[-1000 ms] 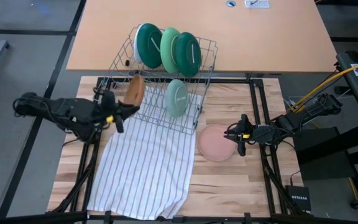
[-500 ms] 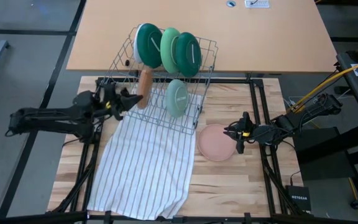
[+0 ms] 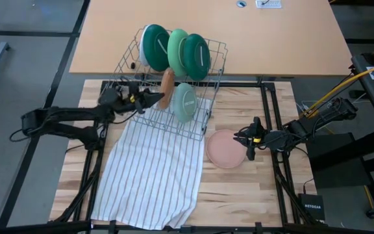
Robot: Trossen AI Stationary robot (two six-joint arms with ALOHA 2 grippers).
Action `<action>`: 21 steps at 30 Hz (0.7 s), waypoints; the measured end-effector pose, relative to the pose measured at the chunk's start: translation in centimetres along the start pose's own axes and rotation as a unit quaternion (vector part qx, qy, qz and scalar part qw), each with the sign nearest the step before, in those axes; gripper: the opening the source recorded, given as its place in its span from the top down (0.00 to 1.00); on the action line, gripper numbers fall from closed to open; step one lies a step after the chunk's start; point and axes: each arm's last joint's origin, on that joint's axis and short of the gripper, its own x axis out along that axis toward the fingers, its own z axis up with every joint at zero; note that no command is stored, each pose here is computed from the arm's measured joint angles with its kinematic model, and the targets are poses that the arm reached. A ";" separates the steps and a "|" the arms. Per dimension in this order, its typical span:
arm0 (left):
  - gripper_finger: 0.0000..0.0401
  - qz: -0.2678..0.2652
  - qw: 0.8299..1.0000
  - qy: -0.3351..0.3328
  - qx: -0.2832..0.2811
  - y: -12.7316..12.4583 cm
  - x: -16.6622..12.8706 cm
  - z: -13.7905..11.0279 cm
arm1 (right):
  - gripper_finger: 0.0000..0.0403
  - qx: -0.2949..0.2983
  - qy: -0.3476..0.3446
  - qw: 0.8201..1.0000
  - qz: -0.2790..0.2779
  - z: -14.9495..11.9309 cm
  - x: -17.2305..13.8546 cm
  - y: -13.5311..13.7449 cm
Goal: Sort dishes
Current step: Put the orange plate into the dishwasher rack
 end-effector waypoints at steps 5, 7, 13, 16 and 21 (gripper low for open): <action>1.00 0.010 0.999 0.008 -0.031 2.6 0.8 -0.3 | 0.79 0.000 0.000 1.000 0.000 0.0 0.0 0.0; 1.00 0.006 0.999 0.003 -0.037 3.2 0.9 -0.1 | 0.79 0.000 0.001 1.000 0.000 0.0 0.0 0.0; 1.00 0.025 0.998 -0.001 -0.050 4.5 0.7 0.4 | 0.79 -0.001 0.001 1.000 -0.001 0.0 0.0 0.0; 1.00 0.023 0.998 0.000 -0.054 4.6 0.7 0.5 | 0.79 -0.001 0.002 1.000 -0.001 0.0 0.0 0.0; 1.00 0.041 0.997 0.017 -0.063 5.0 0.7 0.2 | 0.79 -0.001 0.003 1.000 0.001 0.0 0.0 0.0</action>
